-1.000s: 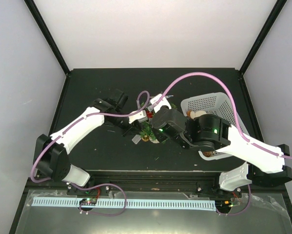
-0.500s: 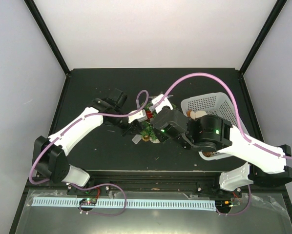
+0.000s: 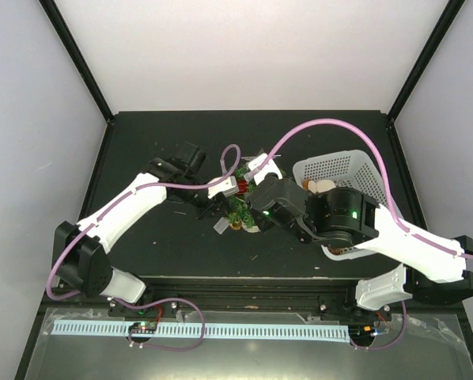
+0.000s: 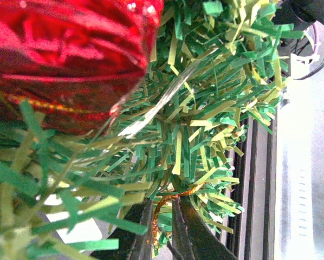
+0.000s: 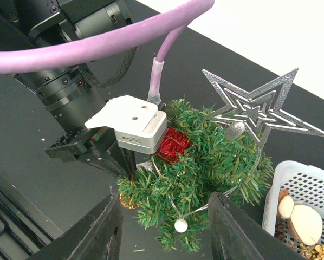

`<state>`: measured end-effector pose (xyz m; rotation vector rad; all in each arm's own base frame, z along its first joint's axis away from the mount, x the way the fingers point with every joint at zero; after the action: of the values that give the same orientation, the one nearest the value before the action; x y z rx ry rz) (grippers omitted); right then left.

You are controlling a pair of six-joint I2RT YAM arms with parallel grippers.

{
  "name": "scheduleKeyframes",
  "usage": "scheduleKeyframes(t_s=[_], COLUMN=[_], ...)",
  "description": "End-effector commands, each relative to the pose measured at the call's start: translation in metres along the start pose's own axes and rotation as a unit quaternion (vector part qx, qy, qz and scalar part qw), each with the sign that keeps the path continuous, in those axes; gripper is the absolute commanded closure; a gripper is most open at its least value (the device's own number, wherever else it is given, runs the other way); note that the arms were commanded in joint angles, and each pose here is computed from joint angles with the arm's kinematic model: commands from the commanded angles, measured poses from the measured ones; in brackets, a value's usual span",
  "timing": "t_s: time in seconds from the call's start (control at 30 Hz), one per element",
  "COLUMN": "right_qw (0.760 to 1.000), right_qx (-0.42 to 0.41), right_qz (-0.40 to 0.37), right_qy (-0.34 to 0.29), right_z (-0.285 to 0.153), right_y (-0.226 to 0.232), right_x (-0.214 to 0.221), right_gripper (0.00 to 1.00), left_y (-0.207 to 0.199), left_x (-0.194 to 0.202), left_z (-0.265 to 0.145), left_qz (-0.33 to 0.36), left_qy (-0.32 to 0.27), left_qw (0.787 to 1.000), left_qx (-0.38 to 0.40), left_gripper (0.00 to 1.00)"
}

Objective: Decorate the small christmas tree

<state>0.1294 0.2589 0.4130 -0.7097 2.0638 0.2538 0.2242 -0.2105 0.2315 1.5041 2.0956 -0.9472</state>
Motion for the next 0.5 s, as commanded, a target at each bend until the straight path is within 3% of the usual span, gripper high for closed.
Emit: scheduleKeyframes(t_s=[0.0, 0.13, 0.3, 0.47], right_qw=[1.000, 1.000, 1.000, 1.000], right_qx=[0.006, 0.008, 0.007, 0.007], right_qz=[0.018, 0.018, 0.019, 0.020], right_qy=[-0.015, -0.015, -0.015, -0.016], right_z=[-0.005, -0.005, -0.004, -0.003], right_y=[-0.007, -0.007, -0.006, -0.006], right_x=[-0.003, -0.002, -0.001, -0.001], right_gripper=[0.54, 0.54, 0.54, 0.54], left_y=[-0.008, -0.009, -0.016, -0.018], left_x=[-0.015, -0.016, -0.020, -0.021], left_z=[-0.011, -0.013, -0.018, -0.020], left_qz=[0.019, 0.021, 0.030, 0.033], left_qy=[-0.018, -0.020, -0.029, -0.033], left_qw=[1.000, 1.000, 0.999, 0.999], left_qx=[0.001, 0.003, 0.014, 0.015], left_gripper=[0.86, 0.87, 0.94, 0.94])
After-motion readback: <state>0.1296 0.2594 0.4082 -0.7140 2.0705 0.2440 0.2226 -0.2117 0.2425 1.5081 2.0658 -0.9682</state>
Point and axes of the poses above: each gripper's point midway between its finger pads, its own z axis out along the fingers, its own y axis along the line the jaws close on, x = y × z, the point moved 6 cm from there along -z, back along the fingers
